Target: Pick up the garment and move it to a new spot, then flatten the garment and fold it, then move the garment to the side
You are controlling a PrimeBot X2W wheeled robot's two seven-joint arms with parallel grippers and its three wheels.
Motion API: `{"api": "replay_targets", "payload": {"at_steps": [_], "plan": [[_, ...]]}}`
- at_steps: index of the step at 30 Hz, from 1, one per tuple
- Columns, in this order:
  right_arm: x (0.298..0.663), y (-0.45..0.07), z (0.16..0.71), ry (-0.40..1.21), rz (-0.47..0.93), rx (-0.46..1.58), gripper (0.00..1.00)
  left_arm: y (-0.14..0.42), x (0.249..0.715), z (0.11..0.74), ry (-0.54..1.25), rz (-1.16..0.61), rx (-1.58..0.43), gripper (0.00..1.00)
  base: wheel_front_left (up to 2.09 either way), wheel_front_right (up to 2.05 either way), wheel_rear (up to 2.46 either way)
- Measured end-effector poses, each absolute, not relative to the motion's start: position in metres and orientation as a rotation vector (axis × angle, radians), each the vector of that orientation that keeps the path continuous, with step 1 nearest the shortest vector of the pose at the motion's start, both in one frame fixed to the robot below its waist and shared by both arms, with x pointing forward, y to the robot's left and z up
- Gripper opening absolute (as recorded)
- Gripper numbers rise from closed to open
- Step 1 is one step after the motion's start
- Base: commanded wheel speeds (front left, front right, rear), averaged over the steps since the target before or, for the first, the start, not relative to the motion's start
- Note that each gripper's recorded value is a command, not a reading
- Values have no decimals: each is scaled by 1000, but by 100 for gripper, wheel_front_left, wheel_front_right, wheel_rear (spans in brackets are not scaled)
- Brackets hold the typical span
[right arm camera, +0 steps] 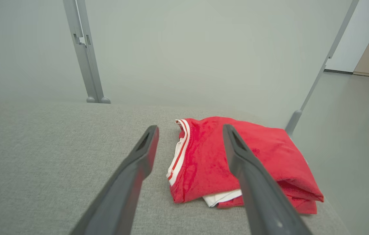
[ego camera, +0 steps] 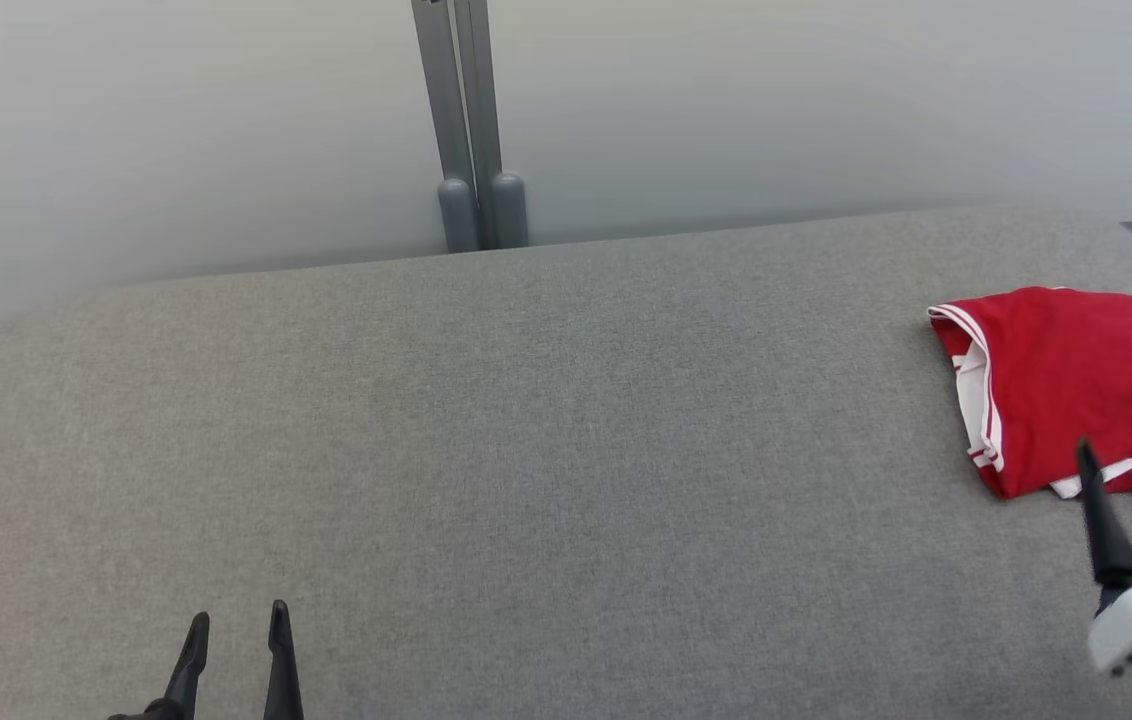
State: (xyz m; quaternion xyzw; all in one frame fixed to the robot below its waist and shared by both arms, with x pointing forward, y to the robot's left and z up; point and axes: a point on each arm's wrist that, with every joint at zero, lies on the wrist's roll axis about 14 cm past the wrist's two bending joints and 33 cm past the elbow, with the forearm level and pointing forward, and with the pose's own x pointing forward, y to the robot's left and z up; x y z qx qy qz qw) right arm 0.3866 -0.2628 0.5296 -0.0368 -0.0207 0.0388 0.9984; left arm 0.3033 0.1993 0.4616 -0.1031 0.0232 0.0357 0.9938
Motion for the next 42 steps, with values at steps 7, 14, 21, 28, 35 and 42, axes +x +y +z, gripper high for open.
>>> {"api": "replay_targets", "payload": {"at_steps": [7,14,21,28,35,42], "plan": [[346,-205,480,18,107,-16,100,203,301,458,52,70,-195,100,0,0,0],[328,-167,478,8,140,35,100,203,298,450,77,70,-201,100,0,0,0],[326,-159,480,0,151,45,100,201,299,448,82,64,-209,100,0,0,0],[325,-159,474,21,145,52,0,194,292,436,122,50,-221,0,0,0,0],[322,-162,462,71,115,139,0,197,287,423,175,80,-296,0,0,0,0],[328,-169,462,84,72,272,0,201,295,426,169,113,-415,0,0,0,0]]}}
